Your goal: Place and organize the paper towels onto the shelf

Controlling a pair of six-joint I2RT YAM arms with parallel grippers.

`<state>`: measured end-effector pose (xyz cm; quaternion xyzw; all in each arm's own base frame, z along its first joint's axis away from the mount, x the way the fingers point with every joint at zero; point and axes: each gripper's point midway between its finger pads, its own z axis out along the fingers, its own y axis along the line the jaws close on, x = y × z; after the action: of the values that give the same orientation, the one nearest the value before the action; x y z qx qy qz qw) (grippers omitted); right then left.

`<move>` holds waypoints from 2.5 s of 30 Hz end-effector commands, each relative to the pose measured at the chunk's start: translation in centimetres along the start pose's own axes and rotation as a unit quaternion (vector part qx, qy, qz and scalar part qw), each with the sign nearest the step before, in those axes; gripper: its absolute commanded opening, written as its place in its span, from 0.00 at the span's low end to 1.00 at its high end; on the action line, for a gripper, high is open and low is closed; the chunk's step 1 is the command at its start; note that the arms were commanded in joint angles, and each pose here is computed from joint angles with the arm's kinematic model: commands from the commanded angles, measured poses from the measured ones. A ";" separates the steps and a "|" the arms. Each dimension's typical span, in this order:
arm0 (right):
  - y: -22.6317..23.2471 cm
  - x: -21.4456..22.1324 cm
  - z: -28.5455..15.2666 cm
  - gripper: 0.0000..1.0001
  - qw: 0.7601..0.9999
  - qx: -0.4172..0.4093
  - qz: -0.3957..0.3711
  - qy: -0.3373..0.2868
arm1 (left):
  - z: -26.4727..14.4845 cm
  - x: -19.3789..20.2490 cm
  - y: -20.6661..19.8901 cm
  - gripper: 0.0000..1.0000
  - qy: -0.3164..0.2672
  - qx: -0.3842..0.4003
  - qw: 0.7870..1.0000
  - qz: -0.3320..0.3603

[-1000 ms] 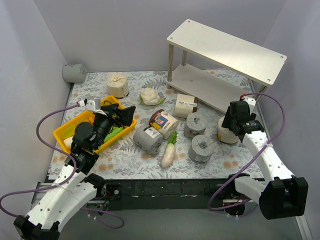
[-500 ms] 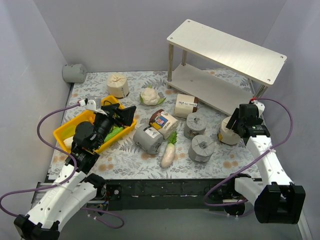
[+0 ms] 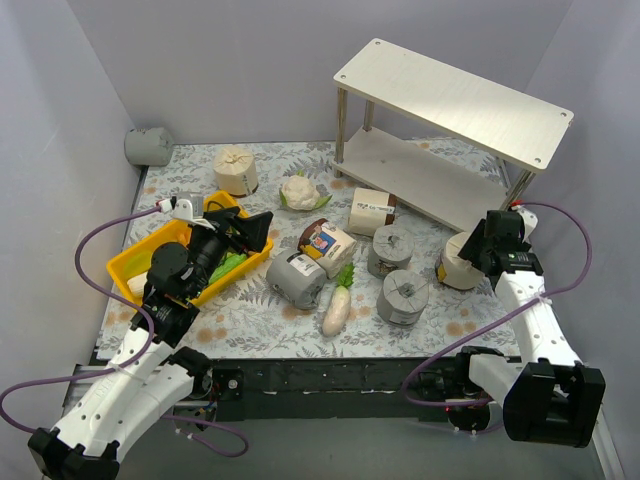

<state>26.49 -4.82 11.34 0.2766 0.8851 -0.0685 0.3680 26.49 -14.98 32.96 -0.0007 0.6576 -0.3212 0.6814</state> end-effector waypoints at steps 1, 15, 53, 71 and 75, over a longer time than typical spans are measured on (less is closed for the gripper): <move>0.4 -0.5 0.6 0.74 1.000 -0.009 0.016 -0.009 | 0.0 -0.6 -0.3 0.98 -0.007 0.006 1.000 0.001; 3.6 -3.5 -1.9 0.31 0.994 -0.106 -0.010 -0.038 | 0.2 -0.3 -0.3 0.98 -0.002 0.007 1.000 0.000; 24.8 -34.7 -20.1 0.35 0.894 -0.292 -0.030 -0.337 | 0.0 -0.6 0.4 0.98 -0.009 -0.013 1.000 0.007; 25.8 -36.2 -18.6 0.68 0.881 -0.321 -0.034 -0.345 | 0.2 -0.2 0.7 0.98 -0.004 -0.017 1.000 0.008; 25.1 -36.3 -18.8 0.65 0.878 -0.321 -0.033 -0.354 | 0.2 -0.3 0.7 0.98 -0.004 -0.017 1.000 0.008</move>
<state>50.45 6.96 48.45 0.0807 0.7188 0.1048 0.6825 26.95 -14.76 32.54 -0.0088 0.6632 -0.3118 0.6804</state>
